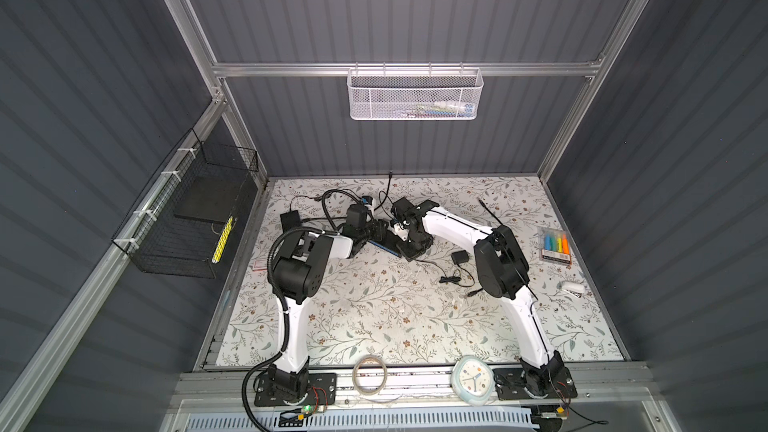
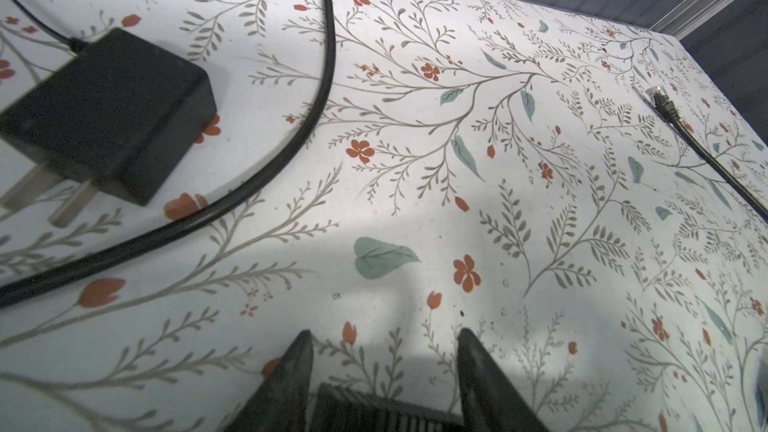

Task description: Insert the plug into the switch port

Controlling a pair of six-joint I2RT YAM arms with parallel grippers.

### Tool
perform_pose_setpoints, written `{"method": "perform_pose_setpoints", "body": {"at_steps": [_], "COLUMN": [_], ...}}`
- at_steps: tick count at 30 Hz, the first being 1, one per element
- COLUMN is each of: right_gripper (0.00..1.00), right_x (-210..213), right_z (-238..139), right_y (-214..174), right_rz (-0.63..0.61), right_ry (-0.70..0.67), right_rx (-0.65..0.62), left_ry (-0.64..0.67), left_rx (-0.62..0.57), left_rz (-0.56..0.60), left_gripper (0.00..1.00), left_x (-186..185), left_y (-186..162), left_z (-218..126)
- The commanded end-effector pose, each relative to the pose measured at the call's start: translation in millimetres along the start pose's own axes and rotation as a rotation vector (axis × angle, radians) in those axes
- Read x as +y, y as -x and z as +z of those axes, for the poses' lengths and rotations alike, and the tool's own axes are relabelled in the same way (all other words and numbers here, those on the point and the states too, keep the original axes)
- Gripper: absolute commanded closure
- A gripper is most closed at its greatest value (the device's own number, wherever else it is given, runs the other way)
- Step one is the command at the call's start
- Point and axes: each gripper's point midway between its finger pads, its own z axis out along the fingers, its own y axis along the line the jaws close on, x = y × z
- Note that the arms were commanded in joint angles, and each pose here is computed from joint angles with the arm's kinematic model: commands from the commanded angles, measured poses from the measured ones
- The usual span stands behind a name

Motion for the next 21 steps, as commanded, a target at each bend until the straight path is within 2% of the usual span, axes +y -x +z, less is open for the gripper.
{"method": "perform_pose_setpoints", "body": {"at_steps": [1, 21], "right_gripper": [1.00, 1.00], "right_x": [72, 87], "right_z": [-64, -78], "right_y": [135, 162], "right_rz": [-0.138, -0.149], "right_ry": [0.212, 0.266], "right_rx": [-0.565, -0.644], "left_ry": [-0.113, -0.197], "left_rx": [0.486, 0.495], "left_rz": [-0.053, -0.052], "left_gripper": [0.45, 0.46], "left_x": [-48, -67], "left_y": [-165, -167], "left_z": [-2, -4]}}
